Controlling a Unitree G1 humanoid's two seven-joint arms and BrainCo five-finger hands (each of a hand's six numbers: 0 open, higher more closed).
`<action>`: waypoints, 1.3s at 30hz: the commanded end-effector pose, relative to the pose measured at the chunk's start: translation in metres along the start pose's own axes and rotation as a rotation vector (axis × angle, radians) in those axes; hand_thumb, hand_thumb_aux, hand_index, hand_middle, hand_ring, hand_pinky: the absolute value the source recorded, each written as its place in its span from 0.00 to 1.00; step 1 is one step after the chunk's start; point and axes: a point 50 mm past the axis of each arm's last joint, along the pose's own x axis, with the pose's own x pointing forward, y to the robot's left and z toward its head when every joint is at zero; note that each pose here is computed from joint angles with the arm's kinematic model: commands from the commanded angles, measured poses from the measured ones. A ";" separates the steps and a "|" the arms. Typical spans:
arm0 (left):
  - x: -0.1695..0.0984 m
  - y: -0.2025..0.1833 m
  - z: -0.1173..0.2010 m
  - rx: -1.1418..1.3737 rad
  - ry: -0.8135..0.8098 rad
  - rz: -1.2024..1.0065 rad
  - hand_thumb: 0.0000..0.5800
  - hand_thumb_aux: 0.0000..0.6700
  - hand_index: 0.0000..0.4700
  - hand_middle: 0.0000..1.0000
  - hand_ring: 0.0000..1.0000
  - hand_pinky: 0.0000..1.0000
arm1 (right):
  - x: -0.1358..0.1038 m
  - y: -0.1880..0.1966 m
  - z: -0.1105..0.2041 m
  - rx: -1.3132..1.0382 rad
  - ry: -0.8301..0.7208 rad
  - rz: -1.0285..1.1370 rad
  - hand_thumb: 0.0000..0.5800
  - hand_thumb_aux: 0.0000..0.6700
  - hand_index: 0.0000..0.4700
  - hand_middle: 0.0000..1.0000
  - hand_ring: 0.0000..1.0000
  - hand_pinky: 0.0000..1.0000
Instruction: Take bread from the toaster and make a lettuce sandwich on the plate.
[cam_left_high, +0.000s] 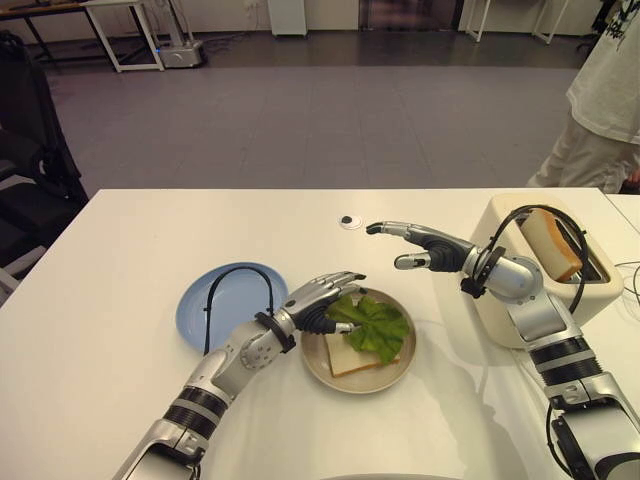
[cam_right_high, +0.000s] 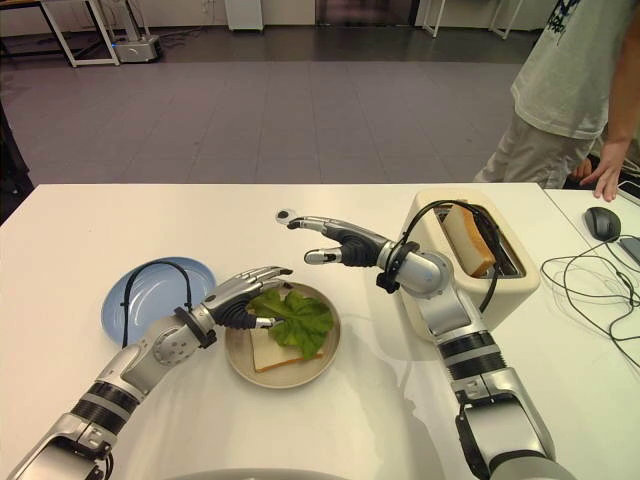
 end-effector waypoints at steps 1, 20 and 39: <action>-0.018 0.001 -0.006 0.031 0.020 -0.022 0.00 0.00 0.00 0.00 0.00 0.00 | -0.004 0.003 -0.003 -0.029 0.018 0.032 0.00 0.00 0.00 0.00 0.00 0.00; -0.017 0.011 -0.002 -0.015 -0.008 0.128 0.00 0.00 0.00 0.00 0.00 0.00 | -0.174 -0.107 -0.013 -0.501 0.591 -0.225 0.00 0.00 0.00 0.00 0.00 0.00; -0.025 0.011 -0.005 0.014 -0.001 0.139 0.00 0.00 0.00 0.00 0.00 0.00 | -0.160 -0.072 -0.038 -0.398 0.671 -0.055 0.91 0.70 0.70 0.00 0.00 0.00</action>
